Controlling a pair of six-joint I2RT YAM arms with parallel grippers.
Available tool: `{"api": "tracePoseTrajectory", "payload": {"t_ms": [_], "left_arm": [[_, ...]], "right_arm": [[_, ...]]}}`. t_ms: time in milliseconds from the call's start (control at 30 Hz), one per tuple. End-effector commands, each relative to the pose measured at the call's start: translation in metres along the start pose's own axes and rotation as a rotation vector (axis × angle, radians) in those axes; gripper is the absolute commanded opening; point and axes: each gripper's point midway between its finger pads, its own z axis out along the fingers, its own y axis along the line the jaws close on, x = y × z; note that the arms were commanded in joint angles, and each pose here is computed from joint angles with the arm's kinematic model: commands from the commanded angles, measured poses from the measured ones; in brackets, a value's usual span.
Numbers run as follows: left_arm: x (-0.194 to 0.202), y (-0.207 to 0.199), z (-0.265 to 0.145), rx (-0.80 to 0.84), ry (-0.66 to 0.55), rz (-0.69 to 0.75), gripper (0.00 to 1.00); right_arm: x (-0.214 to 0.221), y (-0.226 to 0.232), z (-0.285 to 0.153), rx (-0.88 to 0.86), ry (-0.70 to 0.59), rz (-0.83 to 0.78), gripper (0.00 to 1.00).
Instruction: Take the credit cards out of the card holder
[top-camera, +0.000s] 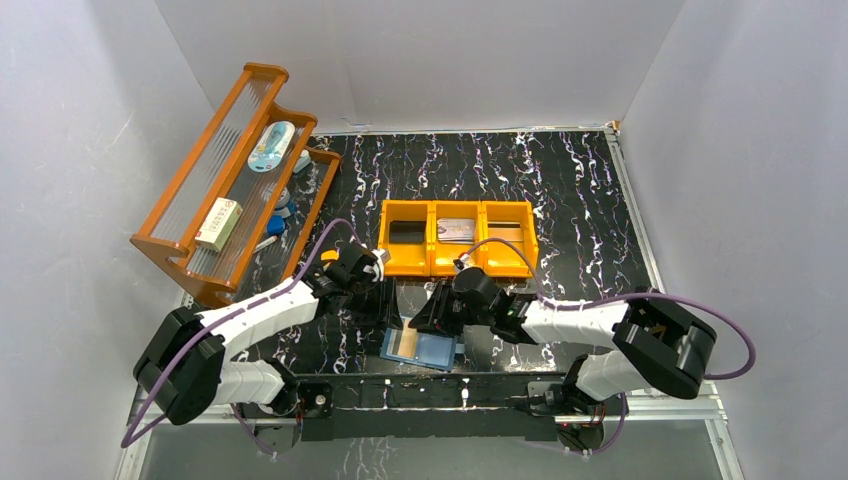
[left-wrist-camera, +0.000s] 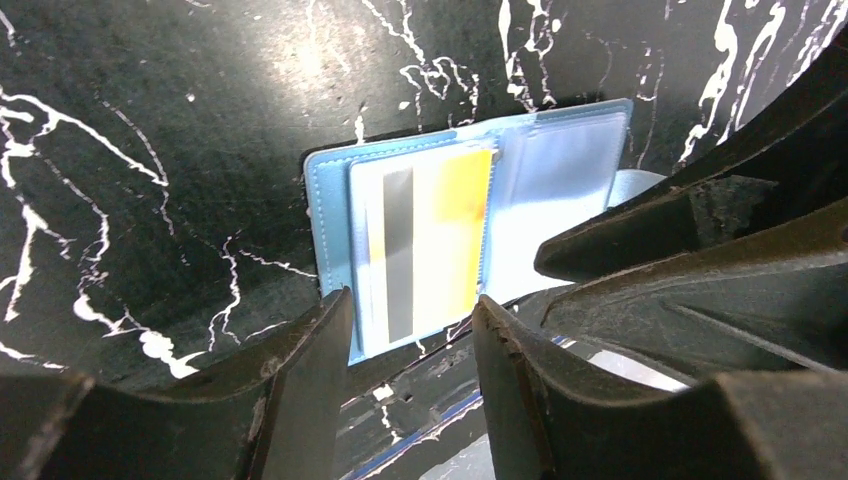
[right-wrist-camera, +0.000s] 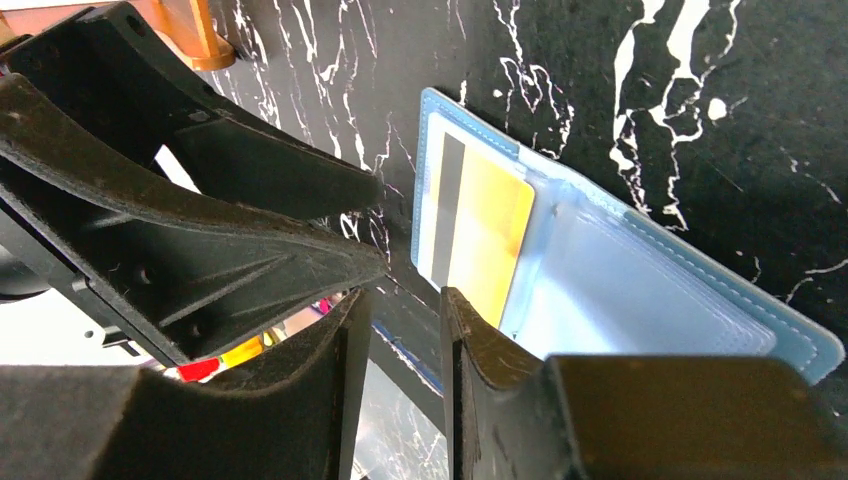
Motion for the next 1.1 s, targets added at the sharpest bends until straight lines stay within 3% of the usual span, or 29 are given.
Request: {"api": "tracePoseTrajectory", "payload": {"t_ms": [0, 500, 1067], "left_arm": [[0.005, -0.013, 0.002, 0.074, 0.022, 0.005, 0.45], [0.024, -0.004, 0.017, 0.088, 0.111, -0.006, 0.42], [0.024, -0.003, 0.017, 0.083, 0.109, -0.009, 0.35]], "right_arm": [[-0.010, 0.018, -0.001, -0.045, -0.035, -0.032, 0.39], [0.022, -0.031, 0.032, 0.003, 0.115, 0.110, 0.33], [0.005, -0.025, 0.013, 0.079, 0.026, 0.063, 0.36]]}}
